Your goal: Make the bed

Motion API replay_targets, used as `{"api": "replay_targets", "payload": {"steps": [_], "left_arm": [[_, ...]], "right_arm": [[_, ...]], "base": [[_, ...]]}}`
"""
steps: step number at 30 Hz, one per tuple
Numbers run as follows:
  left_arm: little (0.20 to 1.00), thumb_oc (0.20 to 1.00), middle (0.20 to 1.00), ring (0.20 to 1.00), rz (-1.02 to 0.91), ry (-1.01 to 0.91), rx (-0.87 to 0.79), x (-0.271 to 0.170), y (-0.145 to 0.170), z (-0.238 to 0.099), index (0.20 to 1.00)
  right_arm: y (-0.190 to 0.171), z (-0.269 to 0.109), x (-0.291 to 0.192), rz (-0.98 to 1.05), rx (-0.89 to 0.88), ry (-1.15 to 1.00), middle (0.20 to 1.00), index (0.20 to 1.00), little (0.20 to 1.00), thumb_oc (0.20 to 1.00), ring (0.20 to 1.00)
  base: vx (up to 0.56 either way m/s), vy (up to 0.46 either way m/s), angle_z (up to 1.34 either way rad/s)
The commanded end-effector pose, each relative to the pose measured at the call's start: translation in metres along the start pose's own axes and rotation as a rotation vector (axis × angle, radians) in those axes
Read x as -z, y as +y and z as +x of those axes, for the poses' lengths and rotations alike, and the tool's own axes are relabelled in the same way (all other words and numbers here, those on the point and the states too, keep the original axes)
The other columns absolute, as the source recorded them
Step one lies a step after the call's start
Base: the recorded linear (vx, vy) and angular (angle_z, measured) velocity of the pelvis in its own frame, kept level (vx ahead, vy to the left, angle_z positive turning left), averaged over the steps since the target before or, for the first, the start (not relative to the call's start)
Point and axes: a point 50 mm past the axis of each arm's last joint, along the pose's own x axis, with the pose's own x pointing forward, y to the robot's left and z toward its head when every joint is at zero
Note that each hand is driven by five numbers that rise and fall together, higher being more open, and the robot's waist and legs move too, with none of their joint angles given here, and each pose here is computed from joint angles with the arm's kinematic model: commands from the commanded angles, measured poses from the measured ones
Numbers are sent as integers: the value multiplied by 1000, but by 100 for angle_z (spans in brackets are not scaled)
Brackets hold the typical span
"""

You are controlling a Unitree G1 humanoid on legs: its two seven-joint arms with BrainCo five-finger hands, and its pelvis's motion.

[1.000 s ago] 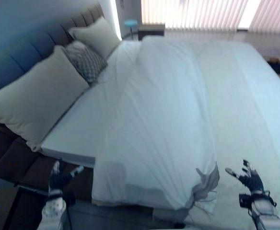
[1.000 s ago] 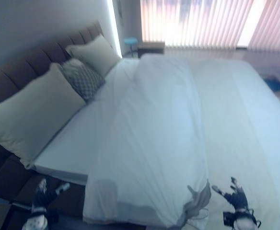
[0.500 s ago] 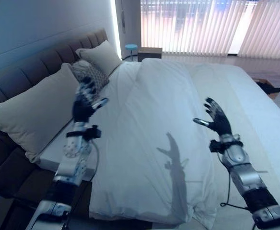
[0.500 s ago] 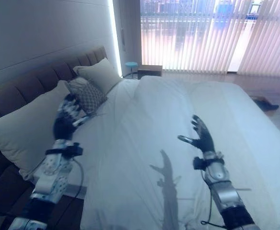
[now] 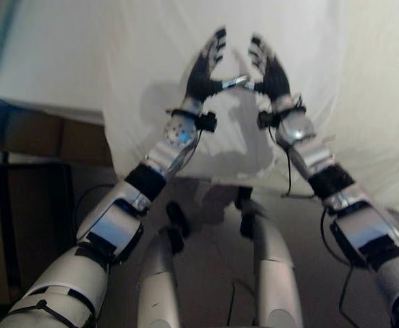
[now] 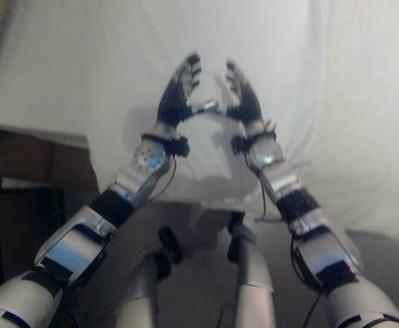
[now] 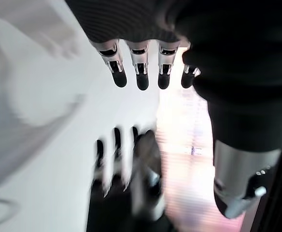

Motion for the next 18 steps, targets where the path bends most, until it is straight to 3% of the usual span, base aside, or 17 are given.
{"api": "replay_targets", "payload": {"steps": [1,4,11,14,15,16,18], "left_arm": [[1000,1000,1000,1000,128,-159,7,-30,-6,15,1000],[1000,1000,1000,1000,220,-161,-40,-31,9,18,1000],[1000,1000,1000,1000,518,72,-177,11,93,-8,1000],[1000,1000,1000,1000,574,164,-303,20,137,-28,1000],[1000,1000,1000,1000,544,202,-438,23,165,-46,1000],[1000,1000,1000,1000,543,202,-438,23,165,-47,1000],[1000,1000,1000,1000,483,246,-603,30,189,-72,1000]], "right_arm": [[10,18,-37,-128,-39,-177,1000,1000,1000,1000,1000],[-2,24,-33,-230,-9,-149,1000,1000,1000,1000,1000],[-70,5,25,-293,200,152,1000,1000,1000,1000,1000],[-111,-20,48,-273,347,276,1000,1000,1000,1000,1000],[-133,-40,60,-264,436,333,1000,1000,1000,1000,1000],[-133,-40,60,-264,434,333,1000,1000,1000,1000,1000],[-155,-73,80,-246,558,419,1000,1000,1000,1000,1000]], "base": [[-40,-111,0],[30,-63,9],[31,1,0],[64,3,-15],[57,-11,19],[62,-23,13],[47,-25,-2]]}}
